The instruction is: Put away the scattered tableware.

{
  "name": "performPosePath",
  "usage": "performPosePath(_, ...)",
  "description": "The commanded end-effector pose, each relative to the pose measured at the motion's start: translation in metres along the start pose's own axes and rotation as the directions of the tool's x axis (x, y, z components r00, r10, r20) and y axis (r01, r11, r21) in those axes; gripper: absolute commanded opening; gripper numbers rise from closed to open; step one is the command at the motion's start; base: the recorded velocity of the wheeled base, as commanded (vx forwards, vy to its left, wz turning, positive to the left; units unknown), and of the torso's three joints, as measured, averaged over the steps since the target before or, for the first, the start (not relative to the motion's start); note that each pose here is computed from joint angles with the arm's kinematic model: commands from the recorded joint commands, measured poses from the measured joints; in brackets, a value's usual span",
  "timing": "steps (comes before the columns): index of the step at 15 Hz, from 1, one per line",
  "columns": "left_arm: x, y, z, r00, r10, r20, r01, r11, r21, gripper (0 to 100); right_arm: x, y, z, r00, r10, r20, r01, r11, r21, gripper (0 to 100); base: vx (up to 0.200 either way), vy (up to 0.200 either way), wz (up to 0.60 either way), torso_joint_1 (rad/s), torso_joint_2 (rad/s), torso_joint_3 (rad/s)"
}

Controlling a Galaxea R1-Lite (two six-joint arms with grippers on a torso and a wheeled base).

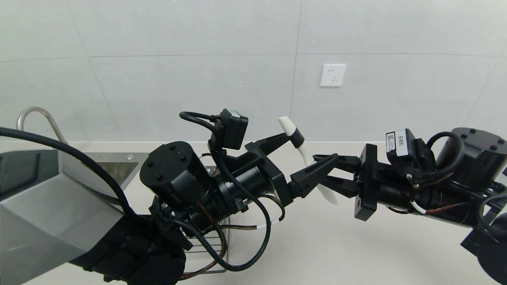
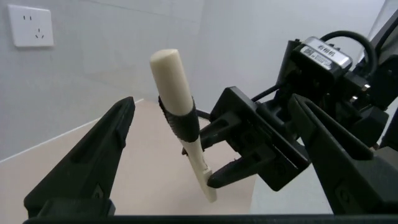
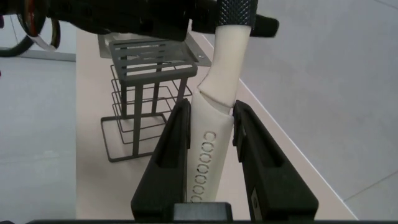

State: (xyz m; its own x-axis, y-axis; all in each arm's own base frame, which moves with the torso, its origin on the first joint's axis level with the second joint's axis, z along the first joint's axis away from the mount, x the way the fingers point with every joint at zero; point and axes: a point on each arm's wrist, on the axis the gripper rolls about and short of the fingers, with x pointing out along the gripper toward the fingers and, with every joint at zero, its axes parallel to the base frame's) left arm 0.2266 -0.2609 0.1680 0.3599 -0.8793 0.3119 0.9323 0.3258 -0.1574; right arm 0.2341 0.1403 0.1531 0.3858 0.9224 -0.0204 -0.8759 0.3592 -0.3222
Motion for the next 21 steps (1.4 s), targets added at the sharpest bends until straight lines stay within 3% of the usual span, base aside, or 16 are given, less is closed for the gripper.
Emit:
performPosePath(1, 0.005, 0.000, 0.006, 1.000, -0.009, 0.029, 0.008, 1.000, 0.010, 100, 0.002, -0.002, 0.002, 1.000, -0.001, 0.009, 0.001, 1.000, -0.007, 0, 0.000, 0.000, 0.00, 0.000, 0.00, 0.000)
performPosePath(2, 0.007, 0.000, 0.009, 0.999, -0.013, 0.043, 0.012, 1.000, 0.015, 100, 0.002, -0.002, 0.002, 1.000, -0.001, 0.010, 0.001, 1.000, -0.008, 0, 0.000, 0.000, 0.00, 0.000, 0.00, 0.000)
performPosePath(3, 0.008, 0.000, 0.010, 0.999, -0.014, 0.047, 0.013, 1.000, 0.015, 0, 0.002, -0.003, 0.004, 1.000, -0.007, 0.022, 0.007, 1.000, -0.017, 0, 0.000, 0.000, 0.00, 0.000, 0.00, 0.000)
performPosePath(10, 0.009, -0.001, 0.014, 0.998, -0.017, 0.062, 0.015, 1.000, 0.022, 0, 0.012, -0.006, 0.017, 0.997, 0.004, 0.073, -0.001, 0.999, -0.043, 0, 0.000, 0.000, 0.00, 0.000, 0.00, 0.000)
performPosePath(11, 0.009, -0.001, 0.014, 0.998, -0.015, 0.062, 0.014, 1.000, 0.021, 0, 0.013, -0.006, 0.018, 0.997, 0.005, 0.081, -0.001, 0.999, -0.049, 100, 0.000, 0.000, 0.00, 0.000, 0.00, 0.000)
performPosePath(16, 0.007, -0.002, 0.020, 0.996, 0.016, 0.085, -0.018, 1.000, 0.025, 0, 0.006, 0.002, 0.016, 0.998, 0.014, 0.066, -0.012, 0.999, -0.036, 100, 0.000, 0.000, 0.00, 0.000, 0.00, 0.000)
performPosePath(21, 0.004, -0.001, 0.030, 0.992, 0.045, 0.115, -0.050, 0.998, 0.033, 0, -0.036, 0.016, 0.017, 0.999, -0.040, 0.029, 0.041, 0.999, -0.022, 100, 0.000, 0.000, 0.00, 0.000, 0.00, 0.000)
